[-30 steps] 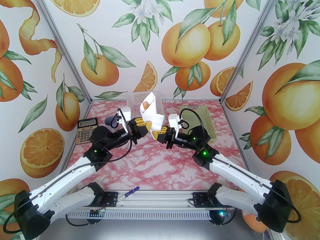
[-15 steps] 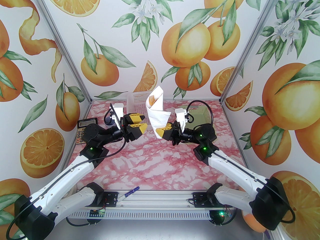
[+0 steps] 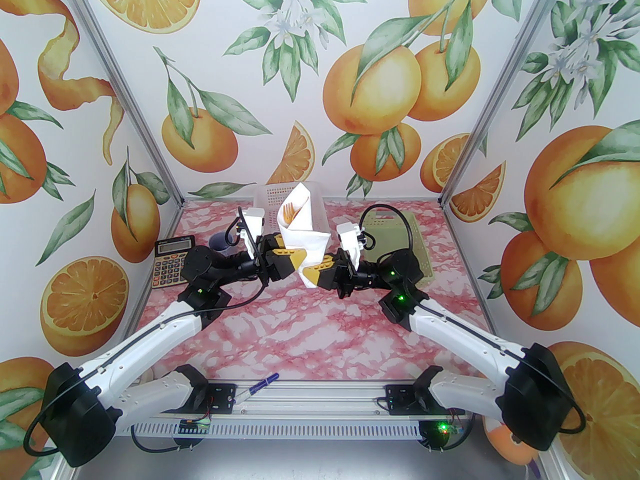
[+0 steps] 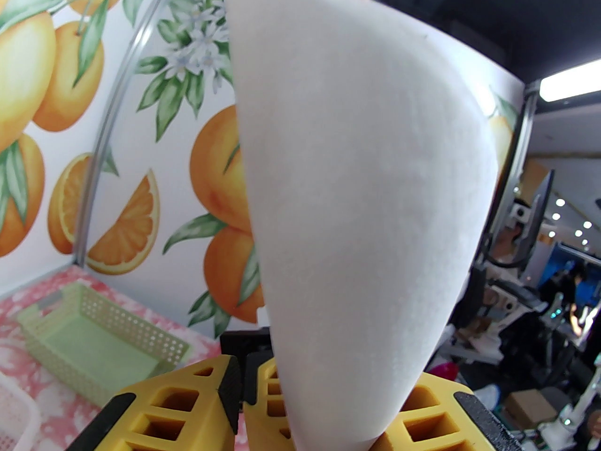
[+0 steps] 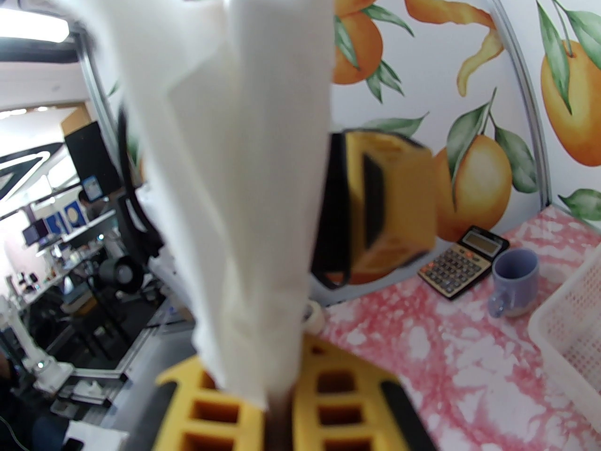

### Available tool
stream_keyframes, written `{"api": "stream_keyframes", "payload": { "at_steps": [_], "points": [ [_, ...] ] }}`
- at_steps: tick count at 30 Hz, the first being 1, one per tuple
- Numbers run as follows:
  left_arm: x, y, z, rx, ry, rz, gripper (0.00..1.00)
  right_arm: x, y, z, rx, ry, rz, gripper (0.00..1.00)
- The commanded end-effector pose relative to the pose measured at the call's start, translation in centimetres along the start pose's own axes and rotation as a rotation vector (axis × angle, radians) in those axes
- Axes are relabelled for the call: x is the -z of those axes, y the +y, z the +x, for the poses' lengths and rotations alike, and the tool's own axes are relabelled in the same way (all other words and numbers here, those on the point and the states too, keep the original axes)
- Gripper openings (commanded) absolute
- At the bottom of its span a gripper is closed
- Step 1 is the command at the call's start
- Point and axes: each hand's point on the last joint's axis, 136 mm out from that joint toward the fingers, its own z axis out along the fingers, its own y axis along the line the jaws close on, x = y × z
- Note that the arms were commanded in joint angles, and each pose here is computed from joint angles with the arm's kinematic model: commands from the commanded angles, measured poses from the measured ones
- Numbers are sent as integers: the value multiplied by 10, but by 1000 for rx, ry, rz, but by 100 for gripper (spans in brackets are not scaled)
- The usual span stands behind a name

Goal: Place the utensils on the paper napkin and roll it up

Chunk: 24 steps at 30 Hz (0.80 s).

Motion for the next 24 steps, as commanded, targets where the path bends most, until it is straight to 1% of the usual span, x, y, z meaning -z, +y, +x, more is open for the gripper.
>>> {"api": "stream_keyframes", "payload": {
  "at_steps": [1, 5, 9, 10, 11, 12, 14, 15, 16, 17, 18, 19, 20, 21, 24],
  "points": [
    [-5, -18, -19, -44, -39, 69, 33, -2, 10, 3, 27, 16, -51, 0],
    [-6, -20, -19, -40, -38, 83, 21, -3, 12, 6, 20, 30, -67, 0],
    [-6, -19, -19, -42, -39, 78, 7, -2, 13, 10, 14, 47, -75, 0],
    [-6, -19, -20, -43, -40, 75, 3, -2, 13, 11, 14, 51, -75, 2],
    [-6, -18, -20, -43, -41, 71, 0, -1, 13, 12, 14, 57, -74, 7],
    [-6, -17, -20, -44, -44, 63, 0, 0, 13, 12, 15, 63, -71, 11],
    [-5, -14, -20, -48, -46, 43, 0, 7, 10, 9, 22, 63, -46, 25],
    [-5, -14, -20, -50, -47, 41, 0, 9, 9, 7, 25, 62, -39, 27],
    [-4, -13, -20, -52, -47, 28, 0, 13, 7, 4, 34, 55, -21, 35],
    [-4, -12, -20, -53, -46, 22, 0, 15, 7, 2, 39, 51, -10, 40],
    [-4, -12, -20, -54, -46, 21, 0, 17, 6, 1, 44, 49, -3, 42],
    [-4, -11, -19, -54, -41, 11, 0, 20, 6, -2, 53, 44, 10, 47],
    [-3, -7, -16, -53, -32, -10, 0, 29, 10, -17, 116, 34, 56, 65],
    [-3, -8, -15, -52, -28, -9, 0, 30, 10, -23, 140, 40, 84, 70],
    [-4, -9, -14, -52, -26, -6, 0, 36, 8, -43, 203, 22, 152, 74]
  ]
}}
